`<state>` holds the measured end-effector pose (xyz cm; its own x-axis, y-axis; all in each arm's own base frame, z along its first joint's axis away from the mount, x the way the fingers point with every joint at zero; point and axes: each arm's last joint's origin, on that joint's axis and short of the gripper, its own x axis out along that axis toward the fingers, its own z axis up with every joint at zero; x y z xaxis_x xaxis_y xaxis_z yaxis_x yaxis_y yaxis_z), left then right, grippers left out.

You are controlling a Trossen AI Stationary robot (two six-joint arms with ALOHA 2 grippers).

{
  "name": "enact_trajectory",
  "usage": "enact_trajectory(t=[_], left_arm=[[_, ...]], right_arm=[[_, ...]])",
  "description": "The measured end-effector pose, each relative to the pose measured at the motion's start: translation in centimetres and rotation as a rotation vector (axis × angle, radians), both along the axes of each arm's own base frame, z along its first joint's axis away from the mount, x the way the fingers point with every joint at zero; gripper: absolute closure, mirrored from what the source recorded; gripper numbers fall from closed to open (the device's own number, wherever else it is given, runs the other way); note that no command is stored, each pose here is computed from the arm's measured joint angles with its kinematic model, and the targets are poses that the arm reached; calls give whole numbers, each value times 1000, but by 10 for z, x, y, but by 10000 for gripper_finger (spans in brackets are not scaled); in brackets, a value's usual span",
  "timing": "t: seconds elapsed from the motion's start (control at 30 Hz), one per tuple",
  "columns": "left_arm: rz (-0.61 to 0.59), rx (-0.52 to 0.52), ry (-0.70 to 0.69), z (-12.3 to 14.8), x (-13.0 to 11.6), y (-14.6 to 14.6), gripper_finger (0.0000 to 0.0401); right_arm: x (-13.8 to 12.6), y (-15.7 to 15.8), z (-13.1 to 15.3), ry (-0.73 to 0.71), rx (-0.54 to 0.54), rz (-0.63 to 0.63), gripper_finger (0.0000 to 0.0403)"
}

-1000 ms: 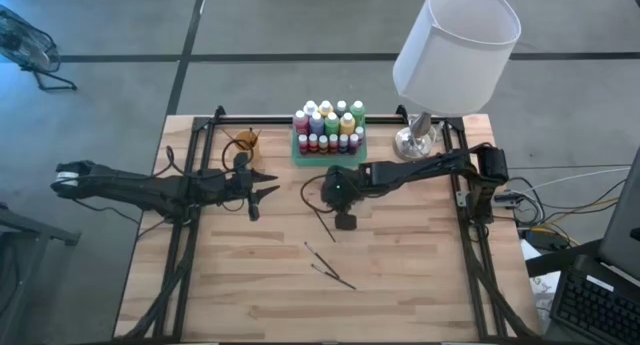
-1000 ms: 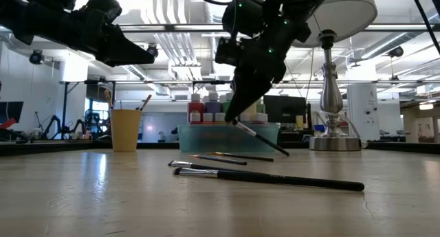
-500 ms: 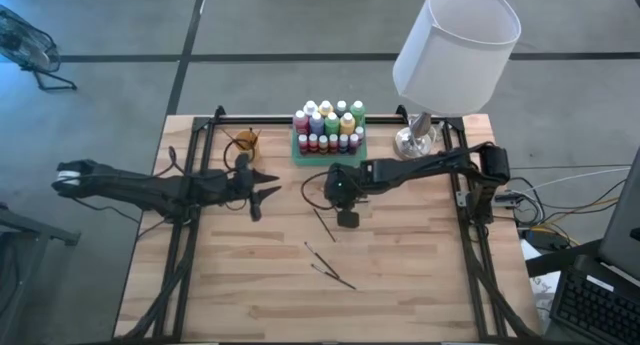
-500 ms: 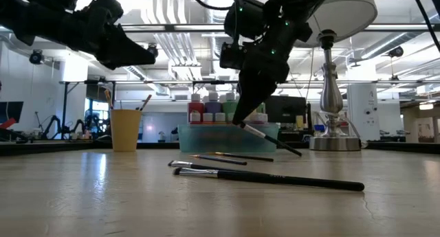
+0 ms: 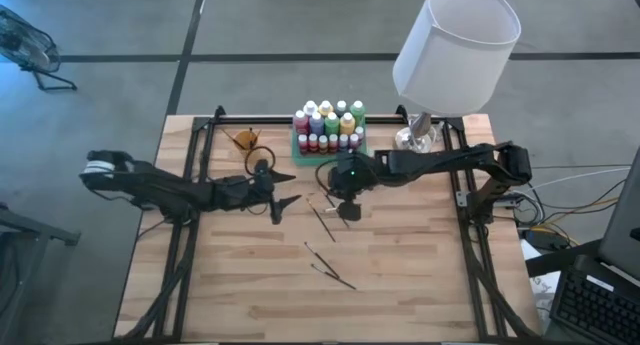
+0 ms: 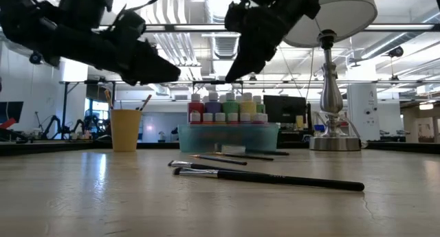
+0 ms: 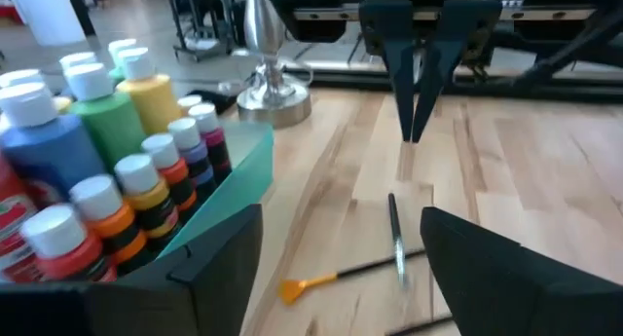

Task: Pick & Place Paint Supplies
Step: Put the silver paintbrush into the orange cup

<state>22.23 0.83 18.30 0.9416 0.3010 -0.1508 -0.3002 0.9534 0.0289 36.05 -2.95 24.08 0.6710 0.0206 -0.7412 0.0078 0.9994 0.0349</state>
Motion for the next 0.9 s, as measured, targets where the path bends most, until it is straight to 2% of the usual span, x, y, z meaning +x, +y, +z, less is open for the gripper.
enact_trajectory(t=[0.17,0.43,0.6,0.9], left_arm=[[-2,26,35,-10,15,0,116],[3,63,-18,7,19,0,118],[34,64,-3,15,10,2,119],[93,80,9,28,-5,3,119]], right_arm=[[-6,0,3,27,-3,4,395],[-4,7,-40,150,6,31,389],[4,19,-63,191,-8,93,352],[18,23,-74,176,-31,119,269]])
